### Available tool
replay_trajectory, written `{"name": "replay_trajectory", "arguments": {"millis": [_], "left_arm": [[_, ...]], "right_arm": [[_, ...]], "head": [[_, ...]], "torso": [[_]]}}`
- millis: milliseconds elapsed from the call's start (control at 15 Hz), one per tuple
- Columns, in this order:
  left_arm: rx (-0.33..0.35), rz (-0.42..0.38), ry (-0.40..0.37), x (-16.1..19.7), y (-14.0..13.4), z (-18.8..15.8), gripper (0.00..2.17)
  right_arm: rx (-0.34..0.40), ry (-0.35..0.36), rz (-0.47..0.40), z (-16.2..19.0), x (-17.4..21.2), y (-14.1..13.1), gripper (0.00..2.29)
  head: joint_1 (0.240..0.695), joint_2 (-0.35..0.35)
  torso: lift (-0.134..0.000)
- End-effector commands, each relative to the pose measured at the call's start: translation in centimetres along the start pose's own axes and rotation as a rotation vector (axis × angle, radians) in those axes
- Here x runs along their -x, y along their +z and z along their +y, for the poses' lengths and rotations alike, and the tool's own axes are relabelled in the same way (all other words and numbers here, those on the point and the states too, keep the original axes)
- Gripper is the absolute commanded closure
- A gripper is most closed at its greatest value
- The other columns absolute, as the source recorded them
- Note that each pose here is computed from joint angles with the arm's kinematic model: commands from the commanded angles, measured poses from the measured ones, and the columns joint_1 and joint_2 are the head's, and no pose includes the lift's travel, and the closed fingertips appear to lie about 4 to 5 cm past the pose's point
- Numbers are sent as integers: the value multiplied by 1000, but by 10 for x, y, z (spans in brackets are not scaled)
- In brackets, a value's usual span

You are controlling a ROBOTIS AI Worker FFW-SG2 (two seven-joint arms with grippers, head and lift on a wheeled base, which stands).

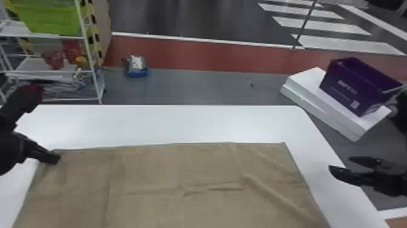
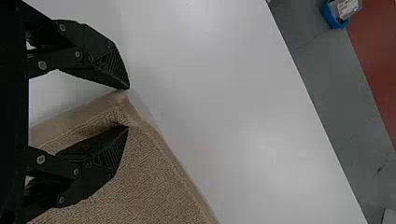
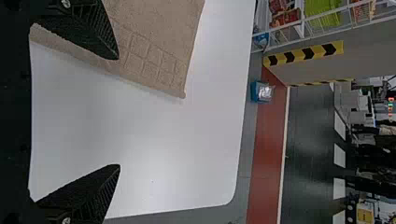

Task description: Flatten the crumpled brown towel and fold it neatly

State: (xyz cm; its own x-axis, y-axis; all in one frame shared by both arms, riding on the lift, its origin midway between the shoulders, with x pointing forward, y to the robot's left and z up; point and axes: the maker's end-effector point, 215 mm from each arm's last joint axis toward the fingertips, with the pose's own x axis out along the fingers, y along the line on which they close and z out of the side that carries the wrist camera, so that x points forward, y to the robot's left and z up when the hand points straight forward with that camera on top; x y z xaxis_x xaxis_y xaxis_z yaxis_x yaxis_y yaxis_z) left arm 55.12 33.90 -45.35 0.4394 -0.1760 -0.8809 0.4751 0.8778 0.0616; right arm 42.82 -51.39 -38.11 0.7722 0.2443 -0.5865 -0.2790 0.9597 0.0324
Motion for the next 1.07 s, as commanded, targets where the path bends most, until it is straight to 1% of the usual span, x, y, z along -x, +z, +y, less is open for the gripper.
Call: {"name": "replay_trajectory", "arguments": {"millis": [0,333,400,467,533,800,1000], "left_arm": [[9,-5,5,2,-1,4,620],[12,-7,5,4,0,6,630],[12,-5,7,4,-1,6,680],[15,-6,8,4,-1,6,873],[16,-8,9,5,-1,7,994],[11,-17,15,7,-1,6,998],[1,-35,25,13,-1,3,998]], "right_arm": [[1,1,0,0,0,0,46],[-1,0,1,0,0,-1,46],[-1,0,1,0,0,-1,46],[-1,0,1,0,0,-1,46],[-1,-1,1,-1,0,0,46],[0,-1,0,-1,0,0,46],[-2,-22,-14,-4,-2,3,46]], "head": [[695,-196],[695,-190],[695,-190],[695,-190],[695,-189],[695,-188],[695,-191]], "torso": [[-124],[-124],[-124],[-124],[-124],[-124],[-124]]}}
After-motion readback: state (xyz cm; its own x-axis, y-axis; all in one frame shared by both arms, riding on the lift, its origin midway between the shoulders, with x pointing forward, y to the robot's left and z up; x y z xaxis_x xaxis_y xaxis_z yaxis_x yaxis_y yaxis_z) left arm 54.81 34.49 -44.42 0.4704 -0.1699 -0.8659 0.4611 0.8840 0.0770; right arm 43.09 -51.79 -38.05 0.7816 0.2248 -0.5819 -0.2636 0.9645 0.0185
